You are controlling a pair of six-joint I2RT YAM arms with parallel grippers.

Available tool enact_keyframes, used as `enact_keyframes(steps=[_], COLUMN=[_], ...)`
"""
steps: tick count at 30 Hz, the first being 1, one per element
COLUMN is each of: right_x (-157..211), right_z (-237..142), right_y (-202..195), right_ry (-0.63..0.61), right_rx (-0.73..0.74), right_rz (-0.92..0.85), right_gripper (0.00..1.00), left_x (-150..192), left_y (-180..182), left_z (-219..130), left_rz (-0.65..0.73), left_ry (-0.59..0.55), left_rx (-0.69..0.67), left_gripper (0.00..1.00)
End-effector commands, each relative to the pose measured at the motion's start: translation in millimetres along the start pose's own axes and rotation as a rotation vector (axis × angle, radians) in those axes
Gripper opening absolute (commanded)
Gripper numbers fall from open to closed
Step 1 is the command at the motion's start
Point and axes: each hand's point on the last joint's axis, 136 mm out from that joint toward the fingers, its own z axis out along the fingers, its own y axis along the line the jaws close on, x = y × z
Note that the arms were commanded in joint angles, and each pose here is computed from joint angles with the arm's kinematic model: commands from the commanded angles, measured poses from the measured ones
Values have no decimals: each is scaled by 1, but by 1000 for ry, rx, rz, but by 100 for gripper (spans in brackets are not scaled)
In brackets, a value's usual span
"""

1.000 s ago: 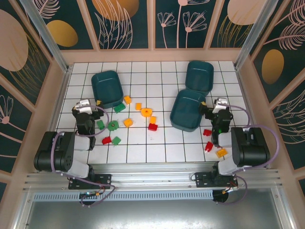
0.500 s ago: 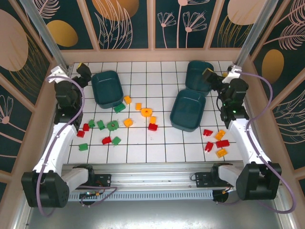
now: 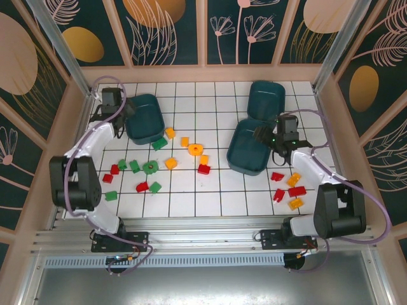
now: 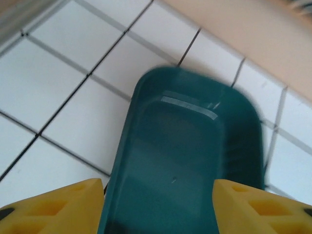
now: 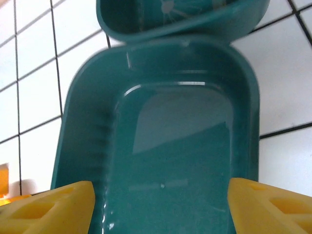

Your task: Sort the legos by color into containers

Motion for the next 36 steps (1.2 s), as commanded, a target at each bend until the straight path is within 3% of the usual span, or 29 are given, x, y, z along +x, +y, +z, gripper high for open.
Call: enact_keyframes(steps=[1,5,13,19,26,29,32,36], right_x=[22,28,9,22,46,51,55,57], right_z=[7,5,-37,-34,-14,-7,-2,1], right_y=[-13,-19,-23,-46,-38,-41,-41,-39], right_ry=[47,47,-64,-25,71,80,94,98], right_rx=[77,125,155,181,112,119,112,102], right_rz=[4,-10,-24,1,11,9,3,-1], right_gripper=[72,67,67,67,67,67,61,43], left_x=[8,4,30,27,43,49,51,50], left_y=[22,27,20,28,40,43,44,40], left_z=[-3,-3,35,47,59,62,64,67], left_rz=[27,44,79,125,161,163,169,176], left_ry=[50,31,114,112,152,158,164,164], left_rx=[-91,-116,-64,-129,-170,-174,-177,-157], left_gripper=[64,67,67,61,46,44,41,31])
